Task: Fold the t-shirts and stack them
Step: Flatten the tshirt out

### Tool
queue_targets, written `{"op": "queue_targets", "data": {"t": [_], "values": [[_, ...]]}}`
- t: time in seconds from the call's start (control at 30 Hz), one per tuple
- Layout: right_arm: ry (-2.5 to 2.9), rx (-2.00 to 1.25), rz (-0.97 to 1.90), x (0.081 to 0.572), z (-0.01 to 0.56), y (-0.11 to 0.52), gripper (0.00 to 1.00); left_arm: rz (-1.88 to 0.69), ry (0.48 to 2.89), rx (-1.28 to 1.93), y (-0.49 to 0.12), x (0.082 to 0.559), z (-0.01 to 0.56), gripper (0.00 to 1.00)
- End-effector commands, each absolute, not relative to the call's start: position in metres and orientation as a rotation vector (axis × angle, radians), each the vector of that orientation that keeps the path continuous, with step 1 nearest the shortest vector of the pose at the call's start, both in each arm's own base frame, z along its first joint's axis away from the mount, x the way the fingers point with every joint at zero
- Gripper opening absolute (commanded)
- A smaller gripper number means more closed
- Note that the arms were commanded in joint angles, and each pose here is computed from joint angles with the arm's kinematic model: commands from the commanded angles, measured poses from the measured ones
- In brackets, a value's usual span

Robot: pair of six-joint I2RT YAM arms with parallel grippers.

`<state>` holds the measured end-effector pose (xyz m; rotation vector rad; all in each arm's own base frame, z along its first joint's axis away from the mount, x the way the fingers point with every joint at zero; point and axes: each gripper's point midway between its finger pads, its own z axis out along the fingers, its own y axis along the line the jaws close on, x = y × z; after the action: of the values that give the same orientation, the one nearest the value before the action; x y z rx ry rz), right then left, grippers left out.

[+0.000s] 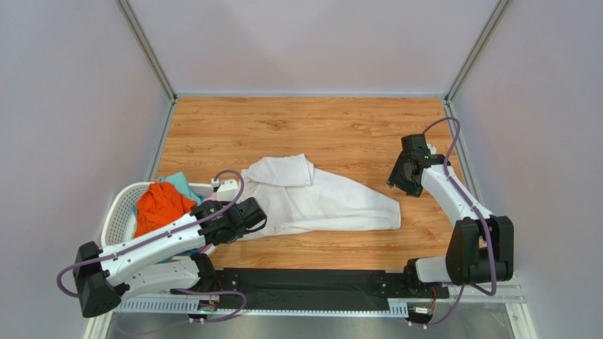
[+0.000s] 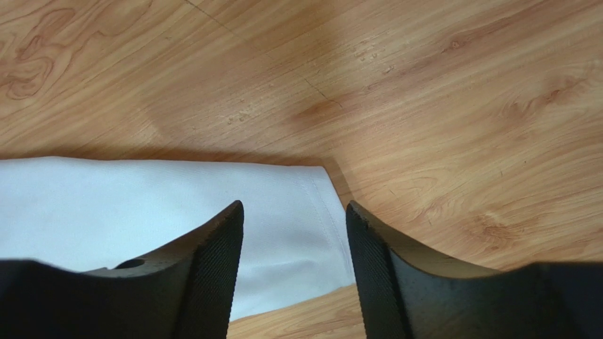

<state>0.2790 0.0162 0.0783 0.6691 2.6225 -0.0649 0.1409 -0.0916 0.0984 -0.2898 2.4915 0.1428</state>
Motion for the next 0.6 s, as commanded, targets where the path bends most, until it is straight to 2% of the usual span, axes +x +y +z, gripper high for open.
{"op": "queue_targets", "data": {"t": [0.0, 0.13, 0.27, 0.33, 0.37, 0.47, 0.57], "values": [[2.586, 0.575, -0.014, 0.287, 0.096, 0.020, 0.59, 0.108, 2.476, -0.283, -0.095, 0.144, 0.103, 0.00], [2.590, 0.601, 0.004, 0.248, 0.099, 0.019, 0.69, 0.101, 2.475, -0.282, -0.096, 0.145, 0.103, 0.00], [2.618, 0.644, 0.127, 0.204, 0.080, 0.032, 0.70, 0.101, 2.476, -0.281, -0.097, 0.145, 0.102, 0.00], [2.598, 0.689, 0.177, 0.198, 0.080, 0.037, 0.70, 0.096, 2.478, -0.279, -0.098, 0.145, 0.102, 0.00], [2.602, 0.676, 0.310, 0.195, 0.086, 0.054, 0.70, 0.095, 2.477, -0.279, -0.098, 0.145, 0.102, 0.00], [2.593, 0.750, 0.462, 0.187, 0.085, 0.074, 0.69, 0.088, 2.476, -0.282, -0.099, 0.145, 0.102, 0.00], [2.614, 0.782, 0.431, 0.175, 0.068, 0.076, 0.69, 0.081, 2.476, -0.286, -0.100, 0.146, 0.102, 0.00]]}}
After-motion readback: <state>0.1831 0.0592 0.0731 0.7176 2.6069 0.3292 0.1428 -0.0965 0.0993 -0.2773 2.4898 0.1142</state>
